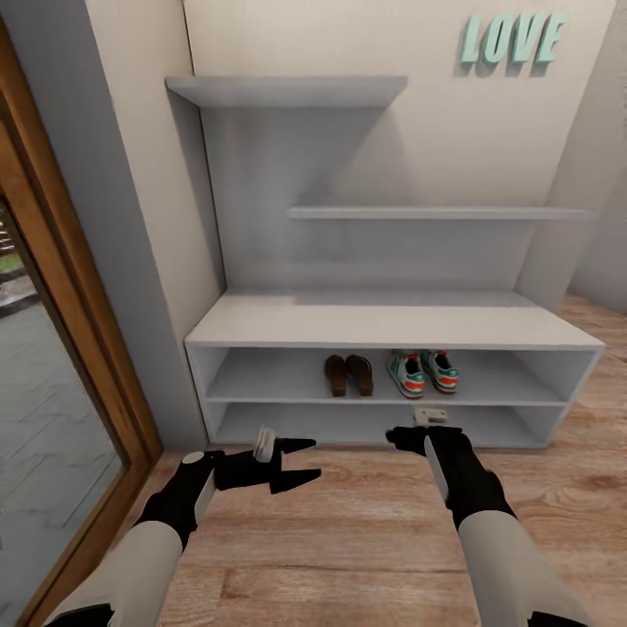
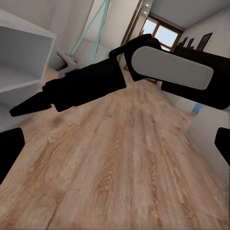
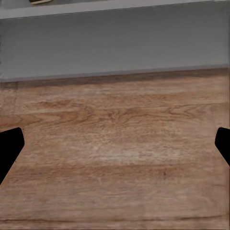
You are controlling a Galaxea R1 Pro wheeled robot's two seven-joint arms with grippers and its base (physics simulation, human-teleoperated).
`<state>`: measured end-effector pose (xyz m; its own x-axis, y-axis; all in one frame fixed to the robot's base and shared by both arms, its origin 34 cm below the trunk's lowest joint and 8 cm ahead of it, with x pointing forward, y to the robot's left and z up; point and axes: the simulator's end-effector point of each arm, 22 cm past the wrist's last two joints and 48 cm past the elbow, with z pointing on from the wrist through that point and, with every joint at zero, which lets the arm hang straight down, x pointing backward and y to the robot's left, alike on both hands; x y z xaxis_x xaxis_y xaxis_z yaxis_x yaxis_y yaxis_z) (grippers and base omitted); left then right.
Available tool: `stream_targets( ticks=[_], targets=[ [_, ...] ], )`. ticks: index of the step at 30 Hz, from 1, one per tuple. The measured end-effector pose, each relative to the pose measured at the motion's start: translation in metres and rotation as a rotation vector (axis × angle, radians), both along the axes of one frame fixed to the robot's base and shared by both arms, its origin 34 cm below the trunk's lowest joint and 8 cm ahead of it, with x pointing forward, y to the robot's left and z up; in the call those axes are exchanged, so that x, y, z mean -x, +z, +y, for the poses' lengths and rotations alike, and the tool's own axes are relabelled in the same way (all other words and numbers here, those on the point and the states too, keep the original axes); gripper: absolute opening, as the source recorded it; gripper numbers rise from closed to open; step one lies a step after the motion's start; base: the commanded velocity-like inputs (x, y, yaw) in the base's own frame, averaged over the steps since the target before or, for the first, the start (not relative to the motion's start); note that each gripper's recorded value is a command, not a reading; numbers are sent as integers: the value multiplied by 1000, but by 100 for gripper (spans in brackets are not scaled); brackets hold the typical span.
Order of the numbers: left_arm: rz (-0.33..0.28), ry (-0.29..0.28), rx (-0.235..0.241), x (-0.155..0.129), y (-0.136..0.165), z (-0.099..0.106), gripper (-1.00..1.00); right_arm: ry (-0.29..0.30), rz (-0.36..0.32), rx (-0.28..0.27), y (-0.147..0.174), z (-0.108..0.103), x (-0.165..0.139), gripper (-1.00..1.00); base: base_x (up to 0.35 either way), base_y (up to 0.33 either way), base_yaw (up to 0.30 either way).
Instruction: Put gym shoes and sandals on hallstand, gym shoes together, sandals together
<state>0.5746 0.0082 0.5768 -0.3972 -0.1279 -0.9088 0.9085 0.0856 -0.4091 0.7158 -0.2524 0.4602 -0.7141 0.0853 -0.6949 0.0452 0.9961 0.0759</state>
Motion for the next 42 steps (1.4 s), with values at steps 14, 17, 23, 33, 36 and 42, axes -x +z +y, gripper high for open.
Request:
stream_targets(
  ticks=[14, 17, 23, 33, 36, 42],
  targets=[
    [0, 0, 0, 0, 0, 0, 100, 1, 5, -1, -2, 0, 1, 100, -333, 0, 0],
    [0, 1, 1, 0, 0, 0, 100, 6, 31, -4, -13, 3, 6, 100, -112, 0, 0],
    [-1, 3, 0, -1, 0, 2, 100, 21, 114, -20, -45, 12, 25, 100, -14, 0, 0],
    [0, 11, -11, -3, -2, 10, 100, 13, 341, -214, -125, 56, 90, 100, -1, 0, 0],
    [0, 11, -12, -3, -2, 10, 100, 33, 380, -303, -135, 77, 105, 100, 0, 0, 0],
    [-1, 11, -12, -3, -2, 10, 100, 227, 190, -577, -93, 141, 85, 100, 0, 0, 0]
  ],
)
